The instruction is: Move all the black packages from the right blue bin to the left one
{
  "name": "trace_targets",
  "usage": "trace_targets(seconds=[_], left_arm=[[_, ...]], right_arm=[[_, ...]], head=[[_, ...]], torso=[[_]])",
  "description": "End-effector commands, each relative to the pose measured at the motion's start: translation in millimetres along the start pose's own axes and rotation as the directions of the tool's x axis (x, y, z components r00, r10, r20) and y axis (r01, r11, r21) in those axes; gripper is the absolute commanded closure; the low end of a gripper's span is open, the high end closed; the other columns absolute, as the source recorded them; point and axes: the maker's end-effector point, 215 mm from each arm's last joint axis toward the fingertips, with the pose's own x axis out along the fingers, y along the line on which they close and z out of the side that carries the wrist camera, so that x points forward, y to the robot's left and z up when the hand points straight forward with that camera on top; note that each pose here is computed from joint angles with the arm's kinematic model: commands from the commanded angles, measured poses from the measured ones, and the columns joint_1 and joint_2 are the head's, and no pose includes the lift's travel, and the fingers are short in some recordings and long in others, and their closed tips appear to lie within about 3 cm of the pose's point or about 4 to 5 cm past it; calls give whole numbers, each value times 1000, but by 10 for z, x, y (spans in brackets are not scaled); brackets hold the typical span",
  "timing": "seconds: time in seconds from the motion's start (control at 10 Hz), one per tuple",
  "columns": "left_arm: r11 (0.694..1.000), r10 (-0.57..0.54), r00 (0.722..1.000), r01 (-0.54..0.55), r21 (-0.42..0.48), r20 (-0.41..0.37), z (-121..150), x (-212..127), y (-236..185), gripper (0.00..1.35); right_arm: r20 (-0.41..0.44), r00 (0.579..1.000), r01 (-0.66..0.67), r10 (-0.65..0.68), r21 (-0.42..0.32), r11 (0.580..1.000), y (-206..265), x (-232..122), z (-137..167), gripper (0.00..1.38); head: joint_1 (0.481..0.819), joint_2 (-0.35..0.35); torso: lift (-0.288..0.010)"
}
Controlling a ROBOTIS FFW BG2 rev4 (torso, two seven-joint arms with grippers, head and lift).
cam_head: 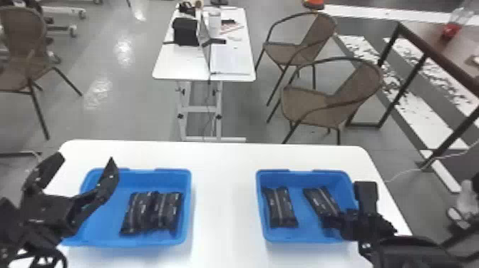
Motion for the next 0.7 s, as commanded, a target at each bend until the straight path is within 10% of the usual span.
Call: trace_targets(seconds=[0.0, 0.3, 0.6], left_arm=[[1000, 3, 1000, -3, -1, 1, -5, -7, 5, 94], [1000, 3, 1000, -3, -2, -3, -29, -12, 12, 94], [1000, 5, 1000, -5, 1, 2, -24, -14, 23, 94]], right_arm=[[-3, 1000, -10, 9, -15, 1000, -8, 42, 55, 409], [-9, 998, -63, 63, 21, 998, 103, 119, -20, 417], [20, 993, -120, 119, 153, 981, 318, 95, -181, 1053]], head=[[695, -122], [695, -115], [695, -98]], torso=[[0], [0], [0]])
